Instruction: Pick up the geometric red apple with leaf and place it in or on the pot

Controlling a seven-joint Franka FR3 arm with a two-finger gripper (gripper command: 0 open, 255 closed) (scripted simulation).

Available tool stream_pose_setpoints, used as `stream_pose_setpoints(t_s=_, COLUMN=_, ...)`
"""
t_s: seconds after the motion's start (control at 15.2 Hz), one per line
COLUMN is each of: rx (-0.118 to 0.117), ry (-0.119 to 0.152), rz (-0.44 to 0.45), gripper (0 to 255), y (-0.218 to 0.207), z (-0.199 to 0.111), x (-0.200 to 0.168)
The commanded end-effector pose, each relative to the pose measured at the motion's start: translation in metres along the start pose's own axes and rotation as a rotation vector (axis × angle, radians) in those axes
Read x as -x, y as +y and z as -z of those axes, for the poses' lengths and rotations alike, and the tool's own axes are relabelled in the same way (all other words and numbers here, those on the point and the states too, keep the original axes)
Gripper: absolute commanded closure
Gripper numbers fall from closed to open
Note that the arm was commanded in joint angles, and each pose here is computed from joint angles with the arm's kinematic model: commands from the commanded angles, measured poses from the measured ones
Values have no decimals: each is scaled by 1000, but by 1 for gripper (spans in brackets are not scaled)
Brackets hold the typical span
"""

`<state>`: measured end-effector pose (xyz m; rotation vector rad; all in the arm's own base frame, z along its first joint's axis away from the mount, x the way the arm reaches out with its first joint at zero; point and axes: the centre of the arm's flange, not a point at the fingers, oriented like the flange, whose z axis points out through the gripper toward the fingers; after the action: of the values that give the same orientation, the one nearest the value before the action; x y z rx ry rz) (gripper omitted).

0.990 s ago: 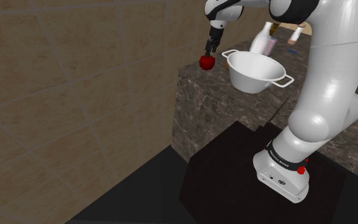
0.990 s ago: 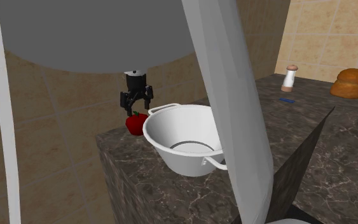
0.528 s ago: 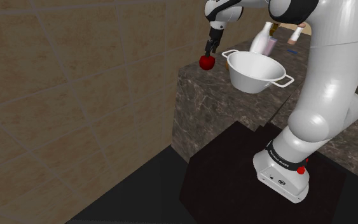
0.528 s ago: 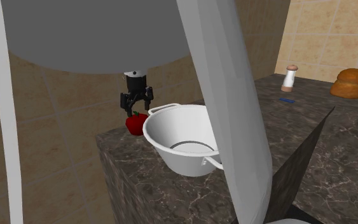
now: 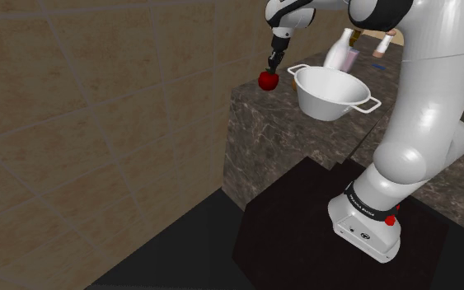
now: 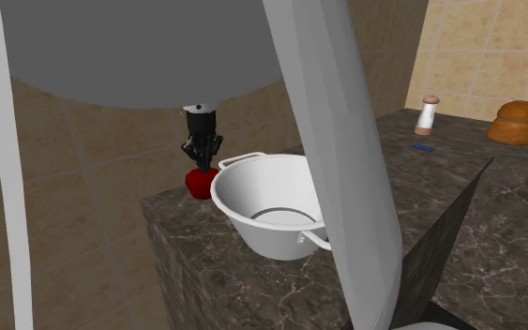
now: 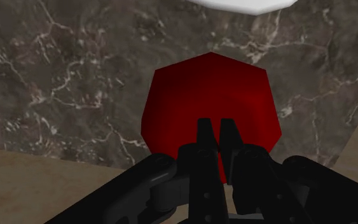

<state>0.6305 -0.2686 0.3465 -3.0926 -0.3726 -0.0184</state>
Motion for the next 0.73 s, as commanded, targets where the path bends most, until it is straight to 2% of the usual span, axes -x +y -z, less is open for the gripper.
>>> stream_pose_setpoints(t_s=0.0, rx=-2, ry=-2, rz=0, gripper=255, y=0, z=-1, x=0)
stream_pose_setpoints(t_s=0.66, rx=-2, ry=-2, rz=0, gripper=255, y=-2, z=46, x=-1)
